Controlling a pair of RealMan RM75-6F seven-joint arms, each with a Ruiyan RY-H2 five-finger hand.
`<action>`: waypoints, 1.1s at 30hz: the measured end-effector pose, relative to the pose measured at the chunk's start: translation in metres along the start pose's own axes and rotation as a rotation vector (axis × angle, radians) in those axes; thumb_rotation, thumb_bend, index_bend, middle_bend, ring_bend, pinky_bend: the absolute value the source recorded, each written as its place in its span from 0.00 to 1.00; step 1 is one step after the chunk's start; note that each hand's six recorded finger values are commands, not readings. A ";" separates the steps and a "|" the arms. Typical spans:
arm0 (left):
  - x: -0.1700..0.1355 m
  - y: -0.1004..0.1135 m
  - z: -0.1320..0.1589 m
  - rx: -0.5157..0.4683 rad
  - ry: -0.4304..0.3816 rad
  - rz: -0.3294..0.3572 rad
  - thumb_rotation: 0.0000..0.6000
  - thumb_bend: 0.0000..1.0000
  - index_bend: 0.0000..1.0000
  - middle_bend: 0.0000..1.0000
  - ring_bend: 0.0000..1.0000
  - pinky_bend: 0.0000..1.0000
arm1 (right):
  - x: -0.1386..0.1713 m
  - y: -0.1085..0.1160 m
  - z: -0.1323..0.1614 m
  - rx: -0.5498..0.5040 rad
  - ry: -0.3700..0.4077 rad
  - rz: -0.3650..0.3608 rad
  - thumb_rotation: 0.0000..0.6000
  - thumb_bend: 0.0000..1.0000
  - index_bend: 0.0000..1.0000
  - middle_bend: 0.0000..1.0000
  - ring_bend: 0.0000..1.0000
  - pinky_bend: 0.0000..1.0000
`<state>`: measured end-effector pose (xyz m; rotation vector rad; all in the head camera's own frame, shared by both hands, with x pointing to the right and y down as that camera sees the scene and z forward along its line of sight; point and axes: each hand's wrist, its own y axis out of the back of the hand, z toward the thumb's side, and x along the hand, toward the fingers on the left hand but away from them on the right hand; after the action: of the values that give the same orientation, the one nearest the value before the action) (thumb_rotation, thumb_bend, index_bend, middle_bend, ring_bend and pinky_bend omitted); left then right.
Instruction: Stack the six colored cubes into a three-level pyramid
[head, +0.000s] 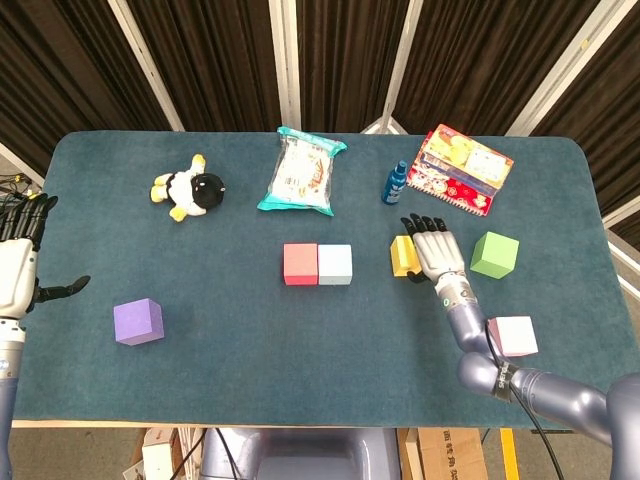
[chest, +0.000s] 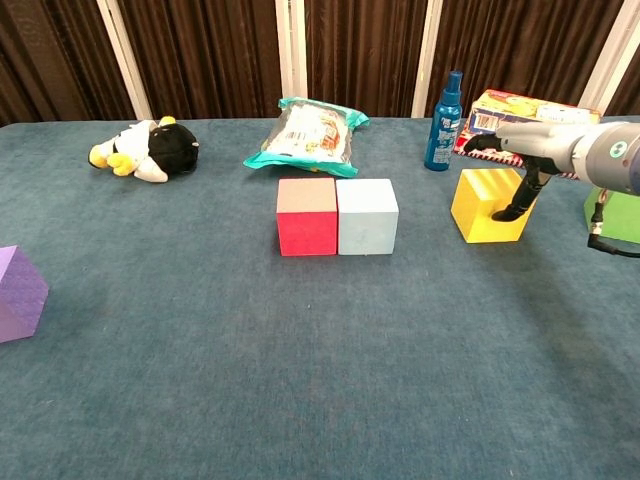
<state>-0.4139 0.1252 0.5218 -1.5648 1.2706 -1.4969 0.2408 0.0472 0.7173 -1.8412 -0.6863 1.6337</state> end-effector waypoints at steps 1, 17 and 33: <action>0.000 0.000 0.000 0.000 0.000 0.001 1.00 0.12 0.00 0.02 0.00 0.04 | 0.000 0.000 0.000 -0.004 0.000 0.002 1.00 0.35 0.00 0.10 0.02 0.00; -0.001 0.000 0.002 -0.009 -0.002 0.000 1.00 0.12 0.00 0.02 0.00 0.04 | 0.001 0.007 0.000 -0.031 0.040 0.110 1.00 0.41 0.00 0.23 0.12 0.00; -0.001 -0.003 0.002 -0.006 -0.003 -0.008 1.00 0.12 0.00 0.02 0.00 0.04 | 0.002 0.010 0.000 -0.064 0.041 0.058 1.00 0.42 0.00 0.43 0.35 0.00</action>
<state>-0.4113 0.1267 0.5236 -1.5773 1.2696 -1.4959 0.2406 0.0418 0.7086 -1.9510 -0.6804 1.6236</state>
